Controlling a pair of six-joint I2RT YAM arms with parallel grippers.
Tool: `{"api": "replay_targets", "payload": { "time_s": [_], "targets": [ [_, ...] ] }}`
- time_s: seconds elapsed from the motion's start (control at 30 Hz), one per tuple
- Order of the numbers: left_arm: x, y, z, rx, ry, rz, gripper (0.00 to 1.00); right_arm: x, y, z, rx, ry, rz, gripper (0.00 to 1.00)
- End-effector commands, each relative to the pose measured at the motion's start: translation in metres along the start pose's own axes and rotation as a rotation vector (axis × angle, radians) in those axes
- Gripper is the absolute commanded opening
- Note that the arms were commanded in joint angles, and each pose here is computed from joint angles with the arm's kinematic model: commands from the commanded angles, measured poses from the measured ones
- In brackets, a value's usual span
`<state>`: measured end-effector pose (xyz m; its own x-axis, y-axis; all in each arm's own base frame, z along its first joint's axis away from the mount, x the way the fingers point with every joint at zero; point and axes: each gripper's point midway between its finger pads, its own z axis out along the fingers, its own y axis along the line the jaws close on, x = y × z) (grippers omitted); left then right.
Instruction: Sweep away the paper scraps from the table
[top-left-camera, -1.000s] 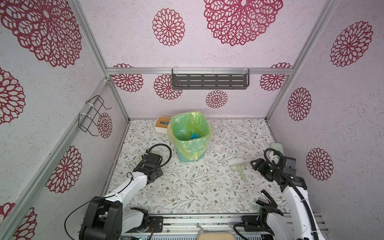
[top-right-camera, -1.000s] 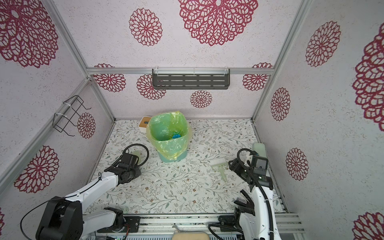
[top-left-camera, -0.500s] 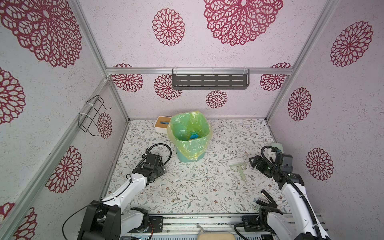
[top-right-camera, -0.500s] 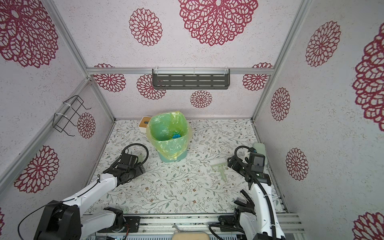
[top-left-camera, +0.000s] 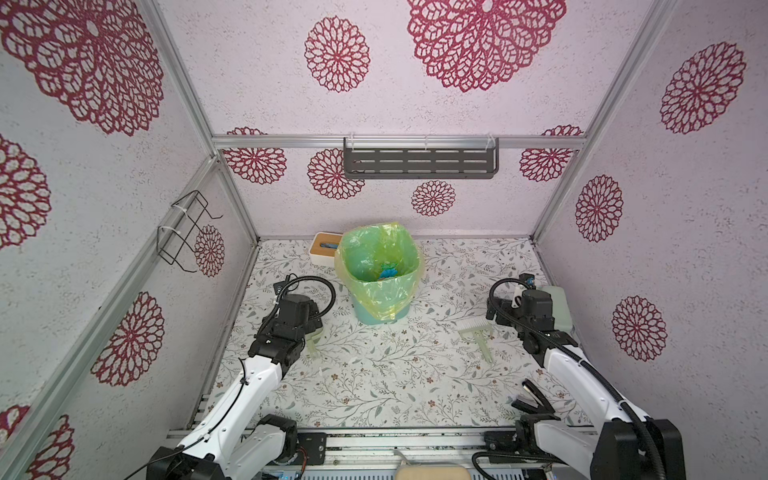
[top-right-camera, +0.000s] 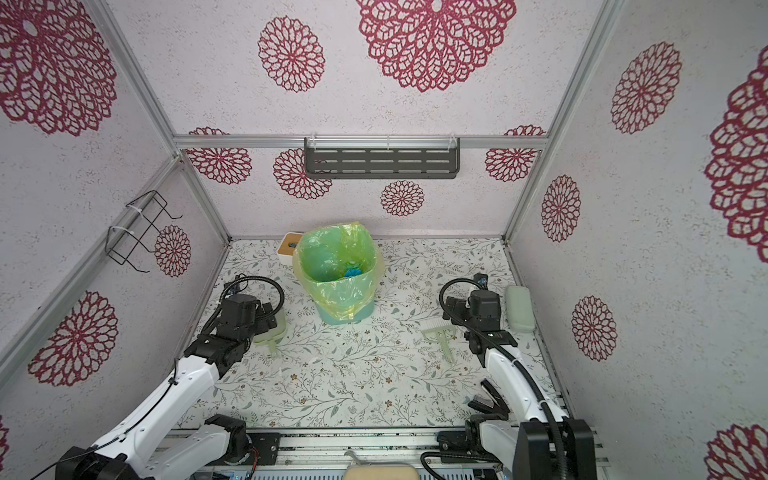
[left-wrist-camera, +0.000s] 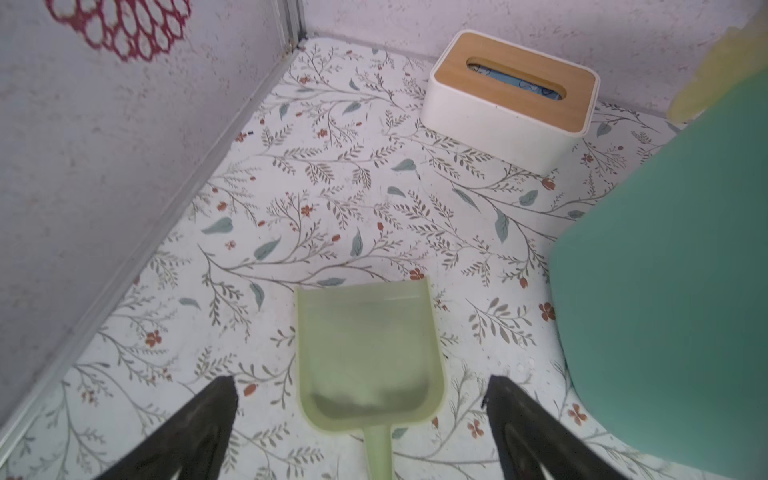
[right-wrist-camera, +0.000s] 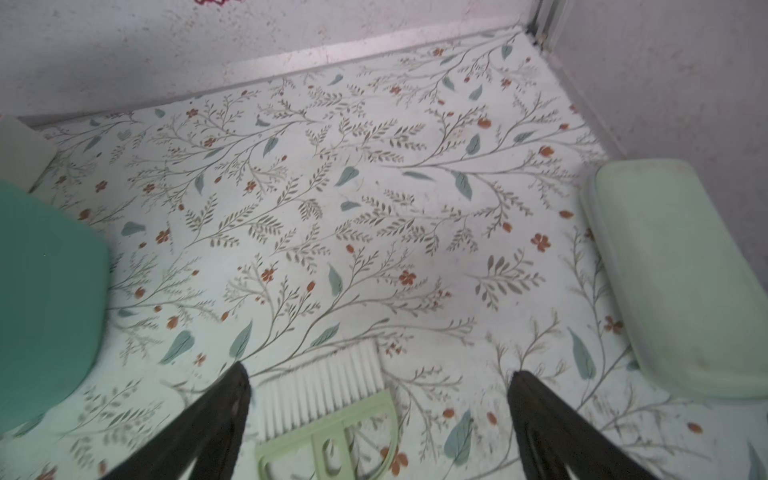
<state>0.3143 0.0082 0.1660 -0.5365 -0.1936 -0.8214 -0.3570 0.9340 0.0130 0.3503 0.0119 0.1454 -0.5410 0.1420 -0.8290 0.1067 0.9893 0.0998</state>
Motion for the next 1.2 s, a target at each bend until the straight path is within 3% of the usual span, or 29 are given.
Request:
{"api": "replay_targets", "payload": {
  "time_s": [0.0, 0.23, 0.63, 1.17],
  "targets": [
    [-0.042, 0.013, 0.005, -0.054, -0.178, 0.03, 0.97, -0.021, -0.012, 0.015, 0.083, -0.159, -0.081, 0.99],
    [-0.056, 0.04, 0.039, -0.067, -0.295, -0.028, 0.97, -0.003, -0.014, 0.046, 0.094, -0.249, -0.154, 0.99],
    [-0.037, 0.041, 0.078, -0.051, -0.456, 0.005, 0.98, 0.01, -0.02, 0.035, 0.027, -0.423, -0.15, 0.99],
    [-0.023, 0.035, 0.1, -0.045, -0.445, 0.03, 0.97, 0.008, -0.03, 0.039, 0.105, -0.411, -0.116, 0.99]
  ]
}}
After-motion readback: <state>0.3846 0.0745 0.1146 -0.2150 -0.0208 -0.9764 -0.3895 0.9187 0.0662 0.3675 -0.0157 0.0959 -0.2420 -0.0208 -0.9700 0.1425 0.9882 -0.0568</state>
